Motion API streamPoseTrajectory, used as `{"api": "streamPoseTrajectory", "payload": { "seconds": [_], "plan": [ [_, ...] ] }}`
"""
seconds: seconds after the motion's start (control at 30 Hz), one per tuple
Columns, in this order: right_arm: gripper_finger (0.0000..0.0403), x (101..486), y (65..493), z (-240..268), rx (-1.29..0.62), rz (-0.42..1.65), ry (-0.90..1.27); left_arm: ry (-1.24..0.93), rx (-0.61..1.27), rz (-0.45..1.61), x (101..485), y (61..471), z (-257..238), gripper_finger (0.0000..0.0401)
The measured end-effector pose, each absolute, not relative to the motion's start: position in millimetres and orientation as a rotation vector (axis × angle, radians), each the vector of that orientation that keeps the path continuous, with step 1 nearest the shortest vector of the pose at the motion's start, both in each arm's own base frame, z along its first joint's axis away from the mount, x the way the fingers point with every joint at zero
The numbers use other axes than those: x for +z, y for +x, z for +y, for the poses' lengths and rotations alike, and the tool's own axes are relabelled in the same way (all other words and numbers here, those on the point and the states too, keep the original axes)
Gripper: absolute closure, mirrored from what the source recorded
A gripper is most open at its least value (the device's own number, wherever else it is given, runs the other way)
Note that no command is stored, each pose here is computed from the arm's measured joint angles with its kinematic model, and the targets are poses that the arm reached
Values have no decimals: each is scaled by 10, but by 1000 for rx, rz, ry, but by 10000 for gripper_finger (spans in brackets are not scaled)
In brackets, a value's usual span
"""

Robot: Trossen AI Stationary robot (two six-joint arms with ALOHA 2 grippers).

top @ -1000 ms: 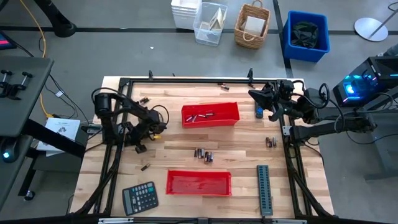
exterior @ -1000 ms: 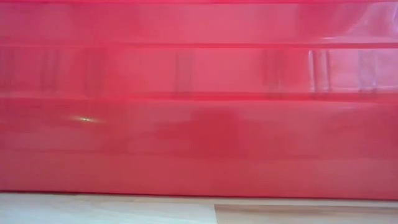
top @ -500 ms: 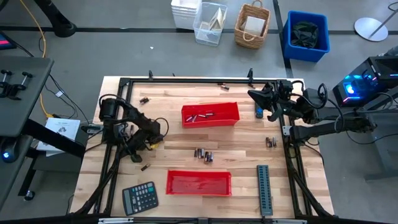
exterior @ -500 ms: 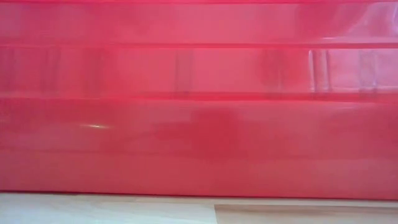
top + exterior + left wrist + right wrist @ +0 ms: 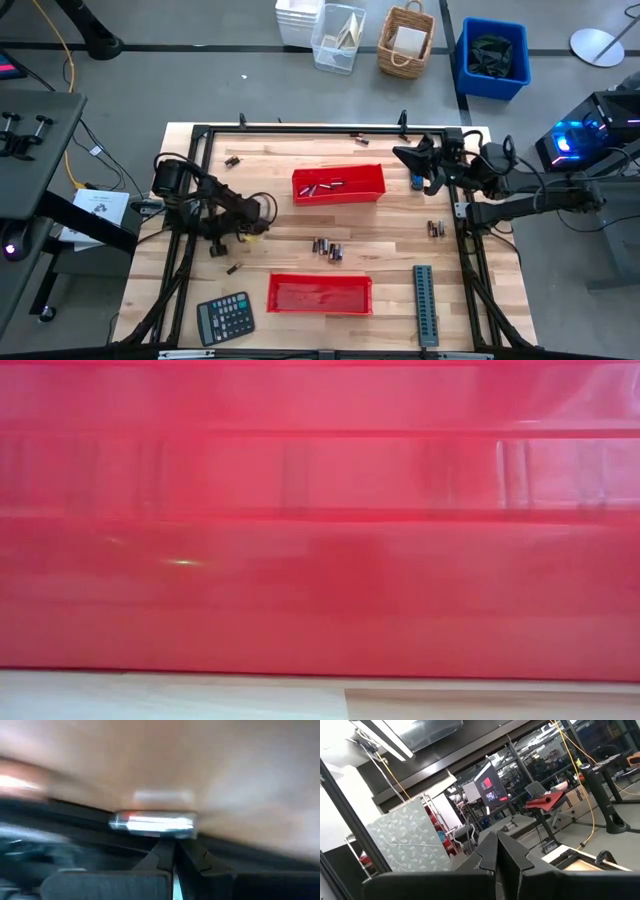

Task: Sort batteries
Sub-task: Put the silver battery into the top red bin

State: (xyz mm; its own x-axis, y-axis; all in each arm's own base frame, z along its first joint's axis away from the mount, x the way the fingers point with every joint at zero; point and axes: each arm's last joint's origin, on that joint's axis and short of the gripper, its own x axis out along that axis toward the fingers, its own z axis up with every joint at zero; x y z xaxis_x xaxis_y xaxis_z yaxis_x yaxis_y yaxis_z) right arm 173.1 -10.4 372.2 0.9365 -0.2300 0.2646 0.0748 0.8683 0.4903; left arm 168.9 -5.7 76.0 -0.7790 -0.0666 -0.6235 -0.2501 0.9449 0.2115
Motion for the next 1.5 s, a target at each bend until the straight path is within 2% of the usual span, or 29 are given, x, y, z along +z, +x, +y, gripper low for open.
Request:
{"api": "streamPoseTrajectory", "payload": {
  "seconds": [0.1,0.27,0.4,0.63,0.83,1.0,1.1,1.33,1.5],
  "plan": [
    [402,3701,1766,-105,-163,-312,513,-113,453,2365,793,1845,-12,401],
    [402,3688,1789,-105,-164,-304,513,-149,408,2201,1021,2233,23,401],
    [402,3695,1783,-105,-161,-310,512,-166,402,2107,1286,2335,51,401],
    [402,3700,1781,-104,-156,-314,515,-296,513,1954,1783,2058,128,401],
    [402,3699,1781,-125,-173,-317,509,-287,463,1954,1783,1805,232,393],
    [402,3698,1781,-133,-177,-318,509,-253,435,2073,1616,1757,420,347],
    [402,3698,1781,-132,-176,-318,514,-209,423,2101,1561,1802,528,306],
    [402,3698,1781,-132,-173,-320,533,-266,370,2134,1385,1850,672,212],
    [402,3698,1780,-135,-183,-322,534,-290,288,2160,1252,1869,759,180]
  ]
}}
